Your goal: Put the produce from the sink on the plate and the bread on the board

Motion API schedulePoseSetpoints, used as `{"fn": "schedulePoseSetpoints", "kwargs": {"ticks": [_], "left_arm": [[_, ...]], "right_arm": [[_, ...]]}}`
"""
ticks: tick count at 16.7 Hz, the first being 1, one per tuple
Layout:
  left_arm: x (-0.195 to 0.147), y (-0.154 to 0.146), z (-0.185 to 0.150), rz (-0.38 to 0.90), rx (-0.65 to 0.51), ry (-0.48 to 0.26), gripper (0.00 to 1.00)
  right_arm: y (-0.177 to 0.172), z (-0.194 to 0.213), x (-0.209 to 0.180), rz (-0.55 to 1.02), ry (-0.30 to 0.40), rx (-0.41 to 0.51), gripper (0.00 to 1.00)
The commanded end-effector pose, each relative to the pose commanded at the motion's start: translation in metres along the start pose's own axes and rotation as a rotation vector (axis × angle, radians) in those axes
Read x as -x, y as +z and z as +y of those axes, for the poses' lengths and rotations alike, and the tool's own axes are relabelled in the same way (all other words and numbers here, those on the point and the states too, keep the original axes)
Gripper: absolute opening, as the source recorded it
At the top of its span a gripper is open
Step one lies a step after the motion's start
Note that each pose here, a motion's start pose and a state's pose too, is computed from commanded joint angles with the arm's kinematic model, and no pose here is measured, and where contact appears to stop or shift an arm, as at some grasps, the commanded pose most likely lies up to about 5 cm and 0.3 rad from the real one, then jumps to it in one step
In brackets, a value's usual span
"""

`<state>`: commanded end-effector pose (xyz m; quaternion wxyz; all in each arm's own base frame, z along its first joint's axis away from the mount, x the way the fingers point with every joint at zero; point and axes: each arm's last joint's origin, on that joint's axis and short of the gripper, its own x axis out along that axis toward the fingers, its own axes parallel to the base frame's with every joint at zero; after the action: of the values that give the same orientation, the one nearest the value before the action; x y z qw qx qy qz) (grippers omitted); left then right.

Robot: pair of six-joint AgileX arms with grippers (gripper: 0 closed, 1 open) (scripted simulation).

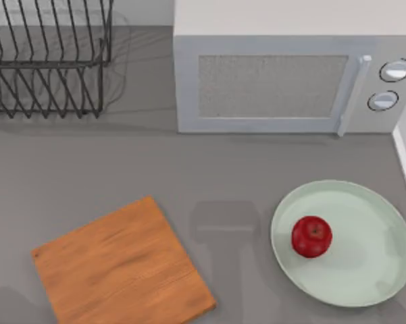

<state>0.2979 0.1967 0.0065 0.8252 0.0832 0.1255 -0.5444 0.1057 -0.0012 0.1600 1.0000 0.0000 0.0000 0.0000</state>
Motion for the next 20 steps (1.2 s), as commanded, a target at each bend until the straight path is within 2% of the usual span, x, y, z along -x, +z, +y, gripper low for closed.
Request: {"fn": "schedulePoseSetpoints", "kwargs": {"ticks": [4,17,20], "left_arm": [[-0.0005,0.0001,-0.0001,0.0,0.0,0.0,1.0],[-0.0005,0.0001,-0.0001,0.0,0.0,0.0,0.02],[-0.0005,0.0001,-0.0001,0.0,0.0,0.0,0.0]], "right_arm": [[0.0,0.0,0.0,0.0,0.0,0.0,1.0],[0.0,0.0,0.0,0.0,0.0,0.0,1.0],[0.0,0.0,0.0,0.0,0.0,0.0,1.0]]}}
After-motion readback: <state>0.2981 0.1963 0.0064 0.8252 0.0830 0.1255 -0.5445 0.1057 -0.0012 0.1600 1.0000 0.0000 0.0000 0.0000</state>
